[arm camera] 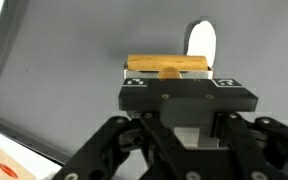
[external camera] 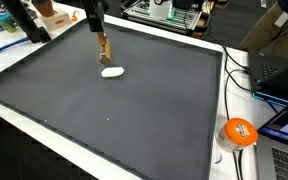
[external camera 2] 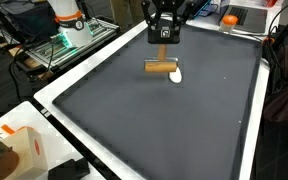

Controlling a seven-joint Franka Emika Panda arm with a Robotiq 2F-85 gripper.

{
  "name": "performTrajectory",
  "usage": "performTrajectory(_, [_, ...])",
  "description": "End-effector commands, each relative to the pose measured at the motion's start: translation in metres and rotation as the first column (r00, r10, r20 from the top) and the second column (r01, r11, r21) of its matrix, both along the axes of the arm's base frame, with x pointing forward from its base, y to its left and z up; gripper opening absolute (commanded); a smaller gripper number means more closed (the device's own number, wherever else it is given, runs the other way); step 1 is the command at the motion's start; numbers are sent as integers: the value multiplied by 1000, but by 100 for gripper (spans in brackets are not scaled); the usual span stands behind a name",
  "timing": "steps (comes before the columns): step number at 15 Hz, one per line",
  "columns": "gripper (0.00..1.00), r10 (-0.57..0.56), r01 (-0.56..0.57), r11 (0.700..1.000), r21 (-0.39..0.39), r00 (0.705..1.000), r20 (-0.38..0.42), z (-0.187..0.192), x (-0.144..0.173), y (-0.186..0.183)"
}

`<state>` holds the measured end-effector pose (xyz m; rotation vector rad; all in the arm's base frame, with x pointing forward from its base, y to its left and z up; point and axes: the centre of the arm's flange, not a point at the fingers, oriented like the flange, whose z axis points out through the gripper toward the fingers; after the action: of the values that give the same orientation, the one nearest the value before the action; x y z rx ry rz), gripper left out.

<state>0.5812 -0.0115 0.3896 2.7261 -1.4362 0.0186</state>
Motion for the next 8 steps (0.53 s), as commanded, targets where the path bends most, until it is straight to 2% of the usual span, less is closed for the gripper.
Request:
performTrajectory(1, [22,-188,189,981,44,982,-9,4,-8,22])
performTrajectory(2, [22,-225,222,973,63,974,35,7,-9,27])
performTrajectory(5, [22,-273,265,960,86,957,97,8,-3,33])
performTrajectory(8, [22,-262,258,964,64,962,79,-5,2,36])
